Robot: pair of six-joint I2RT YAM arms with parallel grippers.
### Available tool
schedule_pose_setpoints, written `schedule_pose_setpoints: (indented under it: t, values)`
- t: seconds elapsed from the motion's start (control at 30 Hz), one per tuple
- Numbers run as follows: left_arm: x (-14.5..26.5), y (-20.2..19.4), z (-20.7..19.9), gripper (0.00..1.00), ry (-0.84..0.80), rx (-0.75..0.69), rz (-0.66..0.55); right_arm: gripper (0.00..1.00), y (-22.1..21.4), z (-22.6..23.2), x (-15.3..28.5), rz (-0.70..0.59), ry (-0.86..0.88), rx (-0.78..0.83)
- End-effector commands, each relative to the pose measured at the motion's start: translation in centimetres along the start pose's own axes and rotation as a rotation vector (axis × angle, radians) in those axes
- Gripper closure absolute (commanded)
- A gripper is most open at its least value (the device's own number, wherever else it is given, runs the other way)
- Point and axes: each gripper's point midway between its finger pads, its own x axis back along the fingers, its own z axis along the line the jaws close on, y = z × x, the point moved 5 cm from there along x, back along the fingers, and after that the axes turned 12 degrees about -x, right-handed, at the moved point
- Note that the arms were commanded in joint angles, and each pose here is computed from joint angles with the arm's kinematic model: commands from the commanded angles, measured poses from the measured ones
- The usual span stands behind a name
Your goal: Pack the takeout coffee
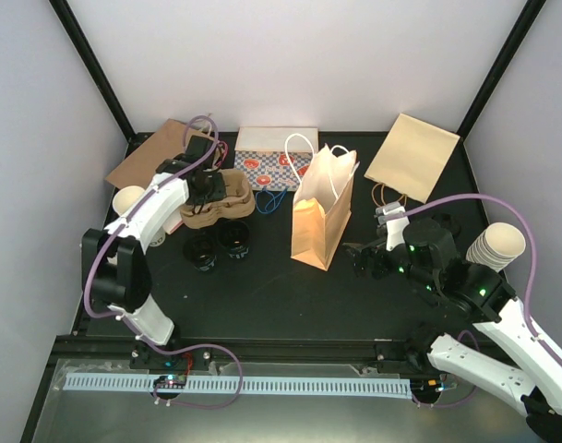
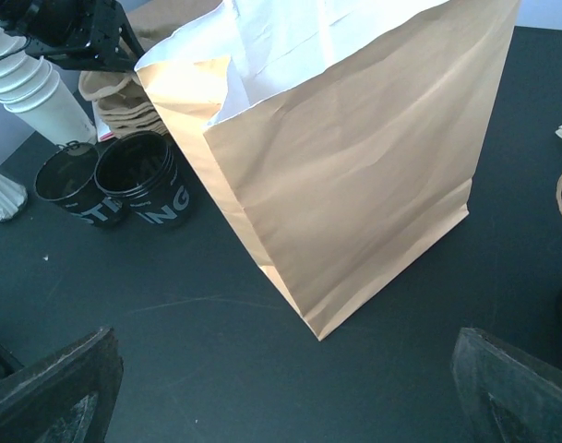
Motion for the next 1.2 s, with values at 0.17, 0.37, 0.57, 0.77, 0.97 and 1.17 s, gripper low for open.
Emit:
schedule_pose_setpoints:
  t: [0.17, 0.37, 0.57, 0.77, 0.97, 1.17]
  values:
    - [5.7, 0.7, 0.0, 0.73, -0.077, -0.005, -0.093, 0.00, 0.3, 0.3, 0.1, -0.016, 0.020, -0.008]
    - [9.8, -1.3, -0.9, 0.75, -0.211, -0.018, -0.144, 0.00, 0.2, 0.3, 0.1, -0.012, 0.024, -0.016]
    - [14.3, -6.4, -2.2, 0.75, -0.299, -0.095, -0.125, 0.00, -0.3, 0.1, 0.0, 0.012, 0.017, -0.034]
    - [17.9, -13.4, -3.0, 0.75, -0.401, -0.142, -0.092, 0.00, -1.2, -0.4, -0.3, 0.031, 0.003, -0.052]
    - [17.6, -20.1, -5.7, 0.77, -0.650, -0.079, 0.018, 0.00, -2.0, -1.0, -1.5, 0.068, -0.040, -0.078]
    - [15.4, -23.3, -8.6, 0.75, -0.662, -0.085, 0.061, 0.00, -2.6, -1.0, -2.3, 0.111, -0.048, -0.109]
